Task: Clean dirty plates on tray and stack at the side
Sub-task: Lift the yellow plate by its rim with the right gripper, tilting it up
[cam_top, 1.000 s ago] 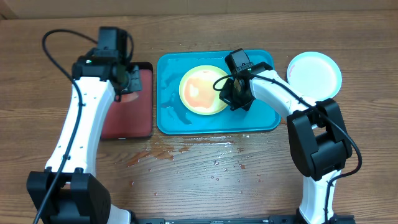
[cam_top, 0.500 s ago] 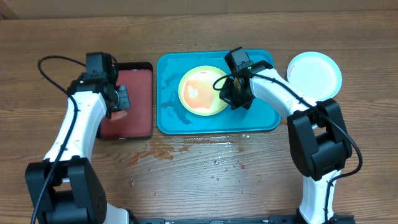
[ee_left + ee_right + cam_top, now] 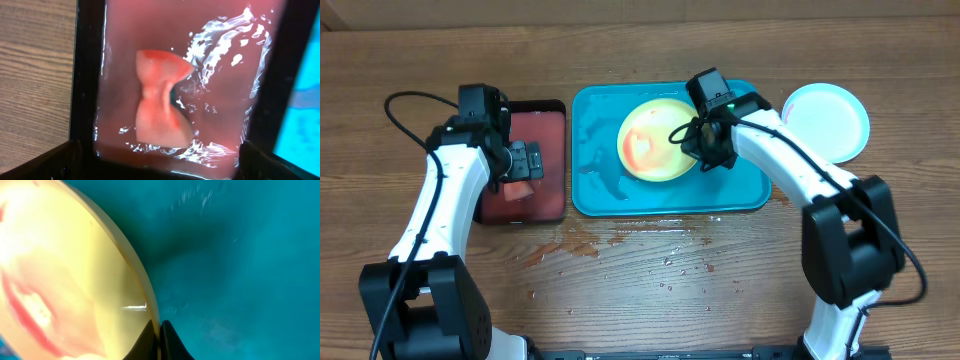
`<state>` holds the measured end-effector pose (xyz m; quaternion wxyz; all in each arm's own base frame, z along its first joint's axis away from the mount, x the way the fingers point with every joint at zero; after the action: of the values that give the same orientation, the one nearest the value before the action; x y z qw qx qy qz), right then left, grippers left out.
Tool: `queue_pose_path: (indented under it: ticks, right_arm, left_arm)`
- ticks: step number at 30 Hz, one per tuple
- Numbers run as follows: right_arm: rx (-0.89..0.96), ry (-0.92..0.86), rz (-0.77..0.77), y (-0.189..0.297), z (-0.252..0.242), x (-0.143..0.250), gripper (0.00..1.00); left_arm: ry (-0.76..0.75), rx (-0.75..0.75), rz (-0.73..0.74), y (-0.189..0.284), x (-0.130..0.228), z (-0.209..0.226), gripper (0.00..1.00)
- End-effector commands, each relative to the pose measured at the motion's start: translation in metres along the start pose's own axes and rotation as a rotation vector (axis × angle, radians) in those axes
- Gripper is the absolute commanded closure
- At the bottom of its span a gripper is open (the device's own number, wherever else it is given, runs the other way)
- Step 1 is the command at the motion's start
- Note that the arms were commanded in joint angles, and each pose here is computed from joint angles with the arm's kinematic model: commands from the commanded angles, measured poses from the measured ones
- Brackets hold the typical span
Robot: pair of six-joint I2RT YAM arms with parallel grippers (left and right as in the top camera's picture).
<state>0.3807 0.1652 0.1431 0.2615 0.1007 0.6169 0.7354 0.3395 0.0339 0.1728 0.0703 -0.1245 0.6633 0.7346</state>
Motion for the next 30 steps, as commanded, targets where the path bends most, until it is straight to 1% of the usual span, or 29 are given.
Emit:
queue_pose_path:
  ticks: [1, 6, 10, 16, 20, 23, 26, 30]
  right_arm:
    - [-0.051, -0.002, -0.167, 0.054, 0.004, -0.021, 0.96]
    - [0.019, 0.007, -0.301, 0.092, -0.001, -0.035, 0.96]
    - [0.117, -0.001, -0.411, 0.117, -0.008, -0.046, 0.96]
    - [0.231, 0.072, -0.565, 0.137, -0.005, -0.049, 0.96]
    - [0.311, 0.175, -0.667, 0.145, 0.007, -0.035, 0.96]
    - [0.369, 0.254, -0.782, 0.153, 0.022, -0.019, 0.96]
    - [0.391, 0.3, -0.871, 0.157, 0.036, 0.001, 0.96]
    - [0.389, 0.391, -0.931, 0.153, 0.053, 0.026, 0.96]
  left_arm:
    - [-0.008, 0.09, -0.113, 0.038, -0.02, -0.007, 0.0]
    - [-0.04, 0.217, -0.227, 0.087, -0.026, -0.015, 0.0]
    - [-0.077, 0.315, -0.32, 0.123, -0.018, -0.024, 0.0]
    - [-0.109, 0.335, -0.365, 0.153, -0.001, -0.031, 0.0]
    - [-0.113, 0.337, -0.364, 0.157, 0.004, -0.032, 0.0]
    - [-0.114, 0.338, -0.361, 0.157, 0.004, -0.032, 0.0]
    - [-0.114, 0.338, -0.361, 0.157, 0.004, -0.032, 0.0]
    - [-0.122, 0.335, -0.363, 0.157, 0.004, -0.032, 0.0]
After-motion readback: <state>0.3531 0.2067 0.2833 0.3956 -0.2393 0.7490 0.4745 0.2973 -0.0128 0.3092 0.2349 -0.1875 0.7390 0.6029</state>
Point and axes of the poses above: each gripper's point midway between its finger pads, its own y axis back along the fingers, its own z axis along the line the jaws close on, x = y × z, the point moved 8 cm from there along y, back along the fingers, and after that the axes turned 7 degrees about -y, right-handed, at the moved point
